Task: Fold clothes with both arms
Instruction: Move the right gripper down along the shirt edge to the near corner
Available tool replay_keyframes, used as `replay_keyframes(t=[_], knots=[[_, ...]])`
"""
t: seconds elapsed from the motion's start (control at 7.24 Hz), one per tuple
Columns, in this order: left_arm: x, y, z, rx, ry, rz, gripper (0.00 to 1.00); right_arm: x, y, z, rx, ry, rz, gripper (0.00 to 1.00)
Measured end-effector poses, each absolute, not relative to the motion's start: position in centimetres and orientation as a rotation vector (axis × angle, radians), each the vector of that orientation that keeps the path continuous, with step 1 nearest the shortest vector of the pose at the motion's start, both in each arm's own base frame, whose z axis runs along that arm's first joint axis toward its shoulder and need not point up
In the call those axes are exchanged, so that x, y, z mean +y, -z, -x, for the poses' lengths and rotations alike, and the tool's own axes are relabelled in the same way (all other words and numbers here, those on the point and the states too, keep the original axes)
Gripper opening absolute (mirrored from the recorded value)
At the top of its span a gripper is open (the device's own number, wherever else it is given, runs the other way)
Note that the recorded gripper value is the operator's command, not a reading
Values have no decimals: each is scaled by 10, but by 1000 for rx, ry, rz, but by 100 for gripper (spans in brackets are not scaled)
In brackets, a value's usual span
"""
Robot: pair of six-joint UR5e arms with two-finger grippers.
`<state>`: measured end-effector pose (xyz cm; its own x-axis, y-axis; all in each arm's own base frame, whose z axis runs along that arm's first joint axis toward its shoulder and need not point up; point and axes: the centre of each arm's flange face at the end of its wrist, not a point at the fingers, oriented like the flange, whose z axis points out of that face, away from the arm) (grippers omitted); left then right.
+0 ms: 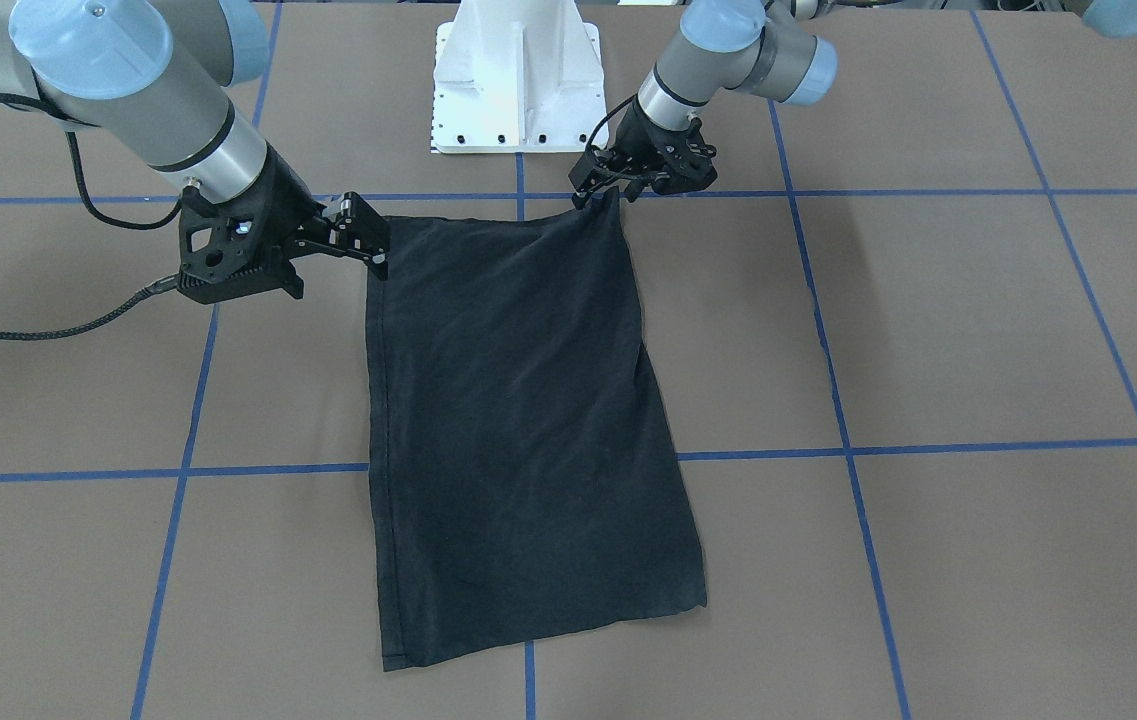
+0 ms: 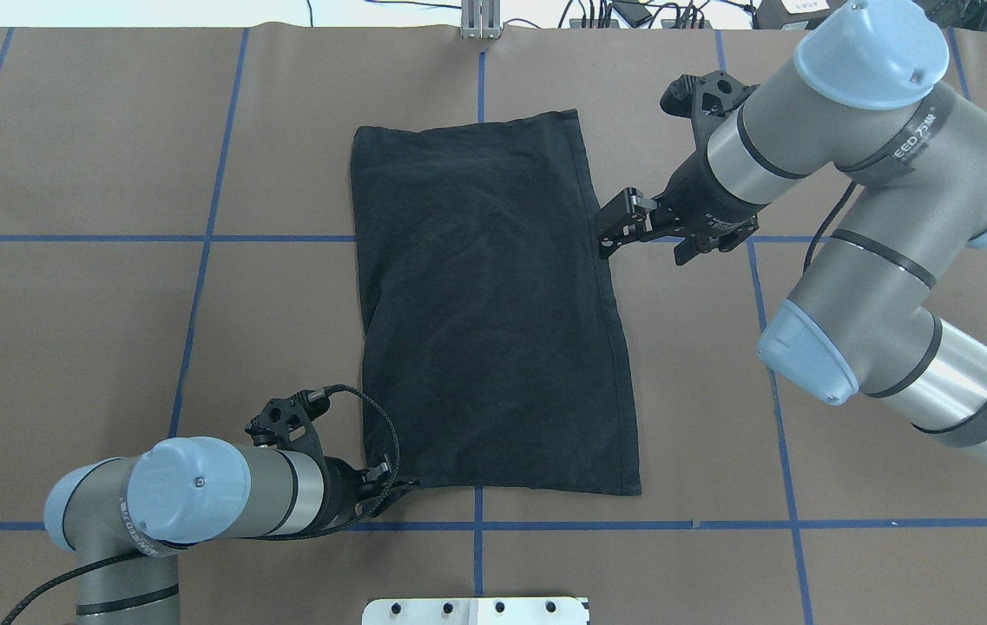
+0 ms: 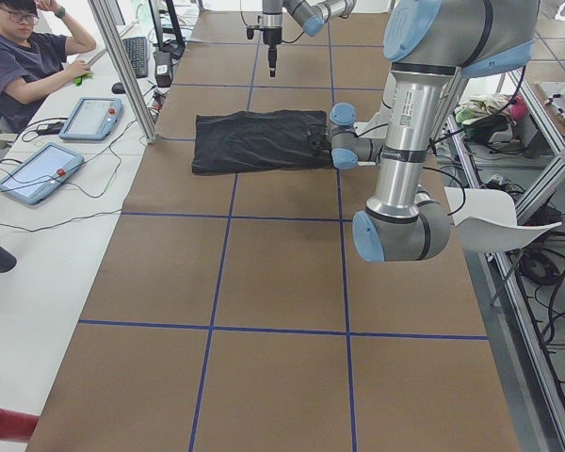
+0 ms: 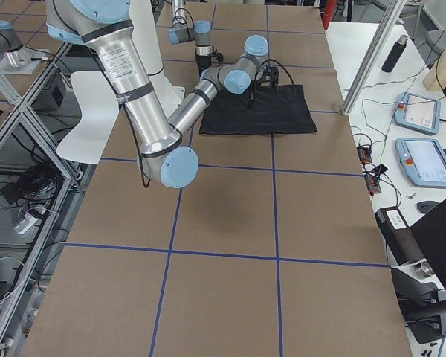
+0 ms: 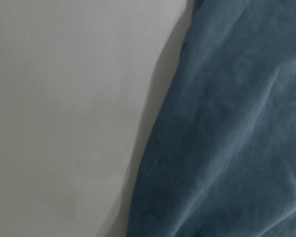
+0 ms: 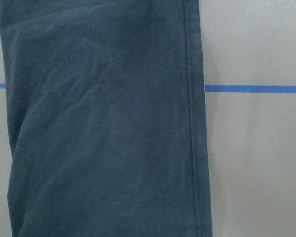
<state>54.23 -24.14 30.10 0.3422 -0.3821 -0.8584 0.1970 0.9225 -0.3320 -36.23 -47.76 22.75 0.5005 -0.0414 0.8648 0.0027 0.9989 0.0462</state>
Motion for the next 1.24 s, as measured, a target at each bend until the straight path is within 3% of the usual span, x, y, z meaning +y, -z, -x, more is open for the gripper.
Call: replay_keyframes(t=[0.69,1.1,1.24], knots=[[-236,-304,-547,1159,367,186,74,-478,-227,361,-1047,27,-42,100],[-237,-304,-547,1159,367,187,25,-477,-229,361,-1045,26,-40,100],[-237,-304,-547,1160,366,188,0,-477,-232,360,-1043,26,-38,100]])
